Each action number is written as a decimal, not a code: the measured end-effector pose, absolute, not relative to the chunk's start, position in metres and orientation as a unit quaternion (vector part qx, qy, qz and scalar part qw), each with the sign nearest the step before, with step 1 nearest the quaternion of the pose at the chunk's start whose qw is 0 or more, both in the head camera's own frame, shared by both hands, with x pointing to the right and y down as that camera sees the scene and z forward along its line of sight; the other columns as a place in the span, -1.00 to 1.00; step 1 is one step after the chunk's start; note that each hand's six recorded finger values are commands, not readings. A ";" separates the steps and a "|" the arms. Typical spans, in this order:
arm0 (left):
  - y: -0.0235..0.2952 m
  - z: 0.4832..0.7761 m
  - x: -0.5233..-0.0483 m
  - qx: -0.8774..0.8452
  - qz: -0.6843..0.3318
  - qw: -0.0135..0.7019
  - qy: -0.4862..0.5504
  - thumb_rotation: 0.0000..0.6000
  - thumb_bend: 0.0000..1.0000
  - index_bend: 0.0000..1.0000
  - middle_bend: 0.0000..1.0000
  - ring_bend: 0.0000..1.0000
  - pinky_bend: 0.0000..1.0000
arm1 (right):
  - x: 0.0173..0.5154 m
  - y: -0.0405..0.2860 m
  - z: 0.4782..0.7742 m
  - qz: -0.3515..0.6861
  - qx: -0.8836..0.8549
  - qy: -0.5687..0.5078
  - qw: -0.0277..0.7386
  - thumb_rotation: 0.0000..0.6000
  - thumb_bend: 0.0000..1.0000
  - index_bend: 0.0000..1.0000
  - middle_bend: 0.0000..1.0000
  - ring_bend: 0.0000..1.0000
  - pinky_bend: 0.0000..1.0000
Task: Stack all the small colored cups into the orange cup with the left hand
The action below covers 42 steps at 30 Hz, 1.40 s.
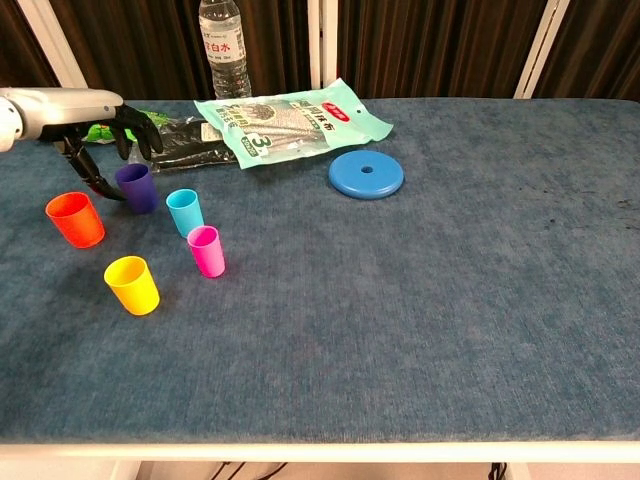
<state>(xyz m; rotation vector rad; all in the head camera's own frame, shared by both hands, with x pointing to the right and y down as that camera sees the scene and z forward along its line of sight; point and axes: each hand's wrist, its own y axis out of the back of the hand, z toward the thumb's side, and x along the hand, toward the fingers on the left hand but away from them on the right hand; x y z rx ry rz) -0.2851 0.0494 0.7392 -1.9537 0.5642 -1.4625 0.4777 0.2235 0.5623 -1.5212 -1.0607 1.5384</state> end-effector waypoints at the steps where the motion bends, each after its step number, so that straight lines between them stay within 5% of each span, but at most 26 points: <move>1: 0.049 0.740 -0.284 -0.741 -0.554 0.315 0.214 1.00 -0.66 -0.37 -0.37 -0.26 -0.73 | 0.478 0.224 0.563 0.598 -0.590 -0.410 0.357 1.00 -0.46 -1.00 -1.00 -1.00 -1.00; 25: 0.045 0.750 -0.277 -0.737 -0.541 0.342 0.215 1.00 -0.46 -0.04 -0.03 0.03 -0.72 | 0.484 0.226 0.566 0.606 -0.589 -0.404 0.350 1.00 -0.46 -1.00 -1.00 -1.00 -1.00; 35: 0.037 0.699 -0.275 -0.736 -0.511 0.372 0.243 1.00 -0.46 -0.04 -0.02 0.03 -0.72 | 0.485 0.223 0.559 0.598 -0.587 -0.412 0.359 1.00 -0.46 -1.00 -1.00 -1.00 -1.00; 42: 0.061 0.661 -0.311 -0.713 -0.543 0.371 0.245 1.00 -0.46 -0.03 -0.02 0.04 -0.72 | 0.482 0.223 0.561 0.596 -0.591 -0.409 0.358 1.00 -0.46 -1.00 -1.00 -1.00 -1.00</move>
